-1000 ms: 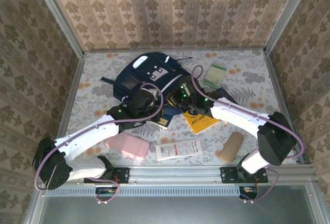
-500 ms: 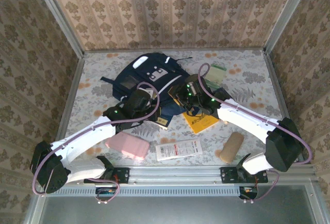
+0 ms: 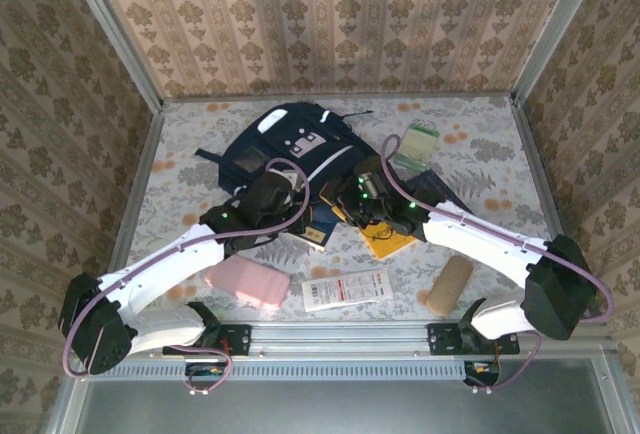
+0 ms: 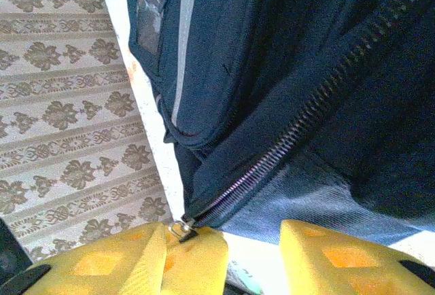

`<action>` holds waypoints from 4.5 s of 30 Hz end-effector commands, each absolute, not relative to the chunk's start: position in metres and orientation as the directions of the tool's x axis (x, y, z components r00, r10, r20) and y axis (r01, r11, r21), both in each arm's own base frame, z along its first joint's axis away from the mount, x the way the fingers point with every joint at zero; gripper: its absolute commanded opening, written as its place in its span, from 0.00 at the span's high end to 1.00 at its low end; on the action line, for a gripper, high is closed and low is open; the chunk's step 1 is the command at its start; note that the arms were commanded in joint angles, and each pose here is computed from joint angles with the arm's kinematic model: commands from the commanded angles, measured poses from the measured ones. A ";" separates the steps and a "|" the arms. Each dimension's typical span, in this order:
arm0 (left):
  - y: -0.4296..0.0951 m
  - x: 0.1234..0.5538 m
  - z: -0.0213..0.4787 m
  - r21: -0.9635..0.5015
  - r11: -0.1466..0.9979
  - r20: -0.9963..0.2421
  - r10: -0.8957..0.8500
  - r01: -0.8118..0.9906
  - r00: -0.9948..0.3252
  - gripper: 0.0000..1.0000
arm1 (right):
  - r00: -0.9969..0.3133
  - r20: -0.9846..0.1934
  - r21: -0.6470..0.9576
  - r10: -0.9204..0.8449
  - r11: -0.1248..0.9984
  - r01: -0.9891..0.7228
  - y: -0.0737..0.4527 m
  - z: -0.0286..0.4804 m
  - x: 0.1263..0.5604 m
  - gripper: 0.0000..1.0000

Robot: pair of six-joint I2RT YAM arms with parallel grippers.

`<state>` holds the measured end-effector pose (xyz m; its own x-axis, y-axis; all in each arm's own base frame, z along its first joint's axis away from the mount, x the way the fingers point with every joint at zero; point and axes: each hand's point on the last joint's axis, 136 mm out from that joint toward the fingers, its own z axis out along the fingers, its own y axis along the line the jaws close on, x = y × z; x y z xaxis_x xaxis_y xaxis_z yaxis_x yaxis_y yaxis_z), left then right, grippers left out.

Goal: Pack the student bag

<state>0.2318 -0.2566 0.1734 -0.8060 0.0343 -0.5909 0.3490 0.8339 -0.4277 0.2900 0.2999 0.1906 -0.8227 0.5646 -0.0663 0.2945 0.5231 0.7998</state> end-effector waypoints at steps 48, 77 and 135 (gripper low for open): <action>-0.265 0.240 0.206 -0.505 0.779 -0.617 -0.025 0.371 -0.787 1.00 | -0.547 0.015 0.893 0.837 0.235 0.383 0.277 0.180 0.340 0.96; -0.185 0.263 0.147 -0.531 0.842 -0.484 -0.212 0.093 -0.849 1.00 | -0.612 -0.154 0.928 0.776 0.326 0.180 0.255 0.207 0.343 1.00; -0.074 0.226 0.169 -0.470 0.814 -0.336 -0.522 -0.341 -0.784 0.03 | -0.750 -0.655 0.096 -0.092 0.974 -0.203 0.274 0.148 0.362 0.24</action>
<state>0.2469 -0.0890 0.1762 -0.7928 -0.4584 -0.4016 -0.2205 0.8301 -0.5122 0.3631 0.3110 0.1271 -0.8292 0.0969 -0.5505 -0.1430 0.9153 0.3765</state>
